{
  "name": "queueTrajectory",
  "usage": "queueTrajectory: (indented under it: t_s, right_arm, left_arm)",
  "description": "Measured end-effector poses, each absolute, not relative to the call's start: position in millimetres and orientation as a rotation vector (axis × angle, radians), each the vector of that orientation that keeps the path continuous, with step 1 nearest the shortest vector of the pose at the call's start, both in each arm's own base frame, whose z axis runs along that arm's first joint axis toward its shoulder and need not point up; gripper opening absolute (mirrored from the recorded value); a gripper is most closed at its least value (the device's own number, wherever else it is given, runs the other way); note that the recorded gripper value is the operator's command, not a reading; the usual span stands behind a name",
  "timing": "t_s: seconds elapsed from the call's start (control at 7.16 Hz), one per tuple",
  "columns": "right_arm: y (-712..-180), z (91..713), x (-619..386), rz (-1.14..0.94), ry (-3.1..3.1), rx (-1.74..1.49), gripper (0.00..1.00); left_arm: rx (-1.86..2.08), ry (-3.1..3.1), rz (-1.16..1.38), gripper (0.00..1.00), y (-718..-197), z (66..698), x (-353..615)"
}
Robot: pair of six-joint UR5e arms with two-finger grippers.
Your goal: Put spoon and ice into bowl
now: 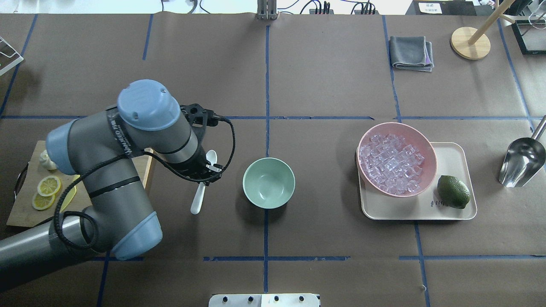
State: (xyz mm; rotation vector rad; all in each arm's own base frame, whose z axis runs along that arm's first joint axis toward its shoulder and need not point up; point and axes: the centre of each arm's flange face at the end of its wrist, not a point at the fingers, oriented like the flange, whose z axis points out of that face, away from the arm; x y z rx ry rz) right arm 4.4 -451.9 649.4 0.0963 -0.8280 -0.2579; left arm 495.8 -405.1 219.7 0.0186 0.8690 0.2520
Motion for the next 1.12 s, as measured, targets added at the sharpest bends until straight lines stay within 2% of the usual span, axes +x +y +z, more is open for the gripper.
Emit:
queueTrajectory:
  t_s: [0.28, 0.56, 0.7, 0.98, 1.12]
  right_arm:
    - [-451.8, 649.8, 4.1, -0.256, -0.828, 0.094, 1.00]
    - [-451.5, 650.5, 4.0, -0.255, -0.828, 0.092, 1.00]
    - [-451.3, 650.8, 3.7, -0.255, -0.828, 0.091, 1.00]
    - [-451.4, 650.7, 2.9, -0.257, -0.828, 0.090, 1.00]
    - [-451.5, 650.6, 2.3, -0.258, -0.829, 0.090, 1.00]
  left_arm:
    - [-0.023, 0.844, 0.252, 0.00, -397.3, 165.4, 533.9]
    - [-0.067, 0.821, 0.224, 0.08, -404.0, 128.6, 579.9]
    - [-0.077, 0.815, 0.216, 0.08, -405.0, 123.6, 588.6]
    - [-0.091, 0.809, 0.213, 0.18, -398.7, 123.3, 599.0]
    - [-0.096, 0.806, 0.216, 0.36, -396.6, 124.9, 603.1]
